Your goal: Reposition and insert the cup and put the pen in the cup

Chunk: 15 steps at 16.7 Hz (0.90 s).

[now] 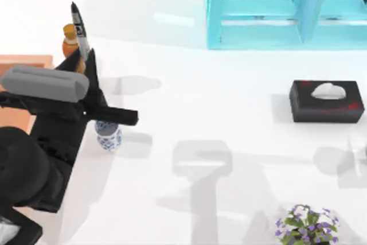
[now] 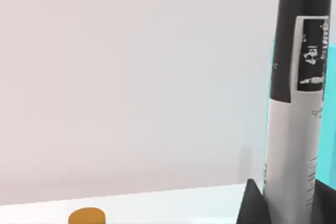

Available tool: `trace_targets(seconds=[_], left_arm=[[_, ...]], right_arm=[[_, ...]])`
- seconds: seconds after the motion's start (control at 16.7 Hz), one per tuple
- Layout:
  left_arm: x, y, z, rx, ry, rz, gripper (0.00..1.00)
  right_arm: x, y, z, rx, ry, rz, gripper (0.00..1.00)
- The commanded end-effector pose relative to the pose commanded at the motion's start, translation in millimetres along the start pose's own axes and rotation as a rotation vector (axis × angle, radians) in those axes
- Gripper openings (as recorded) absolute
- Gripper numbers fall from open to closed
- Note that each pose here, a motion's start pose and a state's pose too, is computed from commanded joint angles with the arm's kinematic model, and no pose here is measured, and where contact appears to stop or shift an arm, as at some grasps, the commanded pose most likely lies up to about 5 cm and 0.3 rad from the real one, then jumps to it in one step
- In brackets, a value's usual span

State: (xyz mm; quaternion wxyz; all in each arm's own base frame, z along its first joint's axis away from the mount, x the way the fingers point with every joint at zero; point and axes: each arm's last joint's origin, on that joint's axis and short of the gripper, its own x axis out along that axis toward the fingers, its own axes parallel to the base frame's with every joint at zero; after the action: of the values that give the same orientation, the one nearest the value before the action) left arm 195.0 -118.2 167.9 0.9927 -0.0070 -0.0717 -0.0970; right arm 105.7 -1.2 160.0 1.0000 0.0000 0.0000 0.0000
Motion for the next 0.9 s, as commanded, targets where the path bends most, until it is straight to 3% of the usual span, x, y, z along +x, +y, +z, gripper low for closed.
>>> trace_targets(seconds=[0.06,0.84,0.9], left_arm=[[0.0,0.0,0.0,0.0,0.0,0.0,0.0],[0.0,0.0,0.0,0.0,0.0,0.0,0.98],[0.0,0.0,0.0,0.0,0.0,0.0,1.0]], right_arm=[[0.0,0.0,0.0,0.0,0.0,0.0,1.0],[0.0,0.0,0.0,0.0,0.0,0.0,1.0],[0.0,0.0,0.0,0.0,0.0,0.0,1.0]])
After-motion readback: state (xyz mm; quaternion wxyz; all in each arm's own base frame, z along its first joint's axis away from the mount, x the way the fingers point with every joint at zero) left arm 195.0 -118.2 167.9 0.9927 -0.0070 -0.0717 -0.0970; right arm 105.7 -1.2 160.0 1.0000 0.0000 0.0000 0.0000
